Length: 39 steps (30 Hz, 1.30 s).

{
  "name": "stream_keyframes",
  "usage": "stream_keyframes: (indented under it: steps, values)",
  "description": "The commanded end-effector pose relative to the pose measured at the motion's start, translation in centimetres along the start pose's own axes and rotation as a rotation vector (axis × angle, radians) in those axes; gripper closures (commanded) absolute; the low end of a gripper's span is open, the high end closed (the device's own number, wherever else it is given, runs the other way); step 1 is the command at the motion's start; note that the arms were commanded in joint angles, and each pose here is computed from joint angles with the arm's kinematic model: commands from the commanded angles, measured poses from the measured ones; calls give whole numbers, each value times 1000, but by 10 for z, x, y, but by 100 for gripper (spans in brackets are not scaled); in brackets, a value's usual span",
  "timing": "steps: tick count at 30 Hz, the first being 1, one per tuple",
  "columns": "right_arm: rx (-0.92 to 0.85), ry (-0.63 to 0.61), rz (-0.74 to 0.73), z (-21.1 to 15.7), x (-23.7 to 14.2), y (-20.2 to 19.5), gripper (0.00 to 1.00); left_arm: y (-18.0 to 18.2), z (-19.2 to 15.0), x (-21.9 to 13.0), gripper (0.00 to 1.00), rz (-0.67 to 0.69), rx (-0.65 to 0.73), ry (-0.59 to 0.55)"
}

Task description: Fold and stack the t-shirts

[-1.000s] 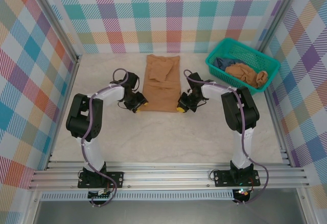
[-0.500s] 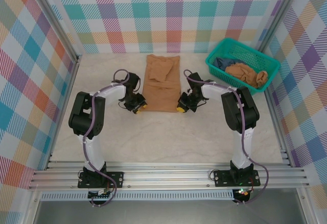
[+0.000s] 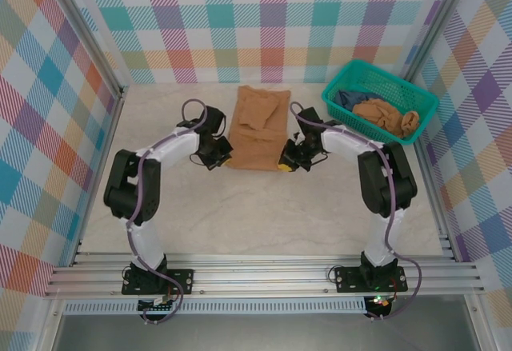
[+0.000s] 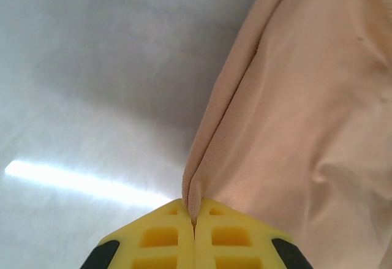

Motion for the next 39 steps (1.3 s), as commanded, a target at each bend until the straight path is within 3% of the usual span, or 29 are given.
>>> stream_keyframes:
  steps: [1,8,13,18,22,26,33,39]
  values:
    - [-70,58,-5,-32,-22,-6,100,2,-34,-24,100,-58,62,80]
    - [-137,195,-58,-114,-44,-47,100,18,-120,-60,100,-138,174,234]
    - [-134,216,-19,-164,-75,-68,100,26,-168,-107,100,-281,191,233]
    - [-114,237,35,-187,-100,-75,100,22,-188,-148,100,-459,179,224]
    - [-126,231,87,-199,-126,-64,100,15,-191,-175,100,-580,153,185]
    - [-90,202,89,-197,-137,-53,100,3,-176,-185,98,-602,88,122]
    - [27,133,107,-154,-124,-24,100,-2,-133,-144,97,-303,-37,84]
    - [80,110,45,-110,-106,-5,100,-5,-104,-122,98,-186,-106,113]
Point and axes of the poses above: each hand's point on the last joint's axis, 136 mm out from that joint toward the fingers, its own x axis out along the fingers, its own y axis along the line the jaws close on, z = x × y, the point moved 5 cm from there along -x, back along the fingers, and after that the axes turned 12 degrees about x, right-handed, at the moved point
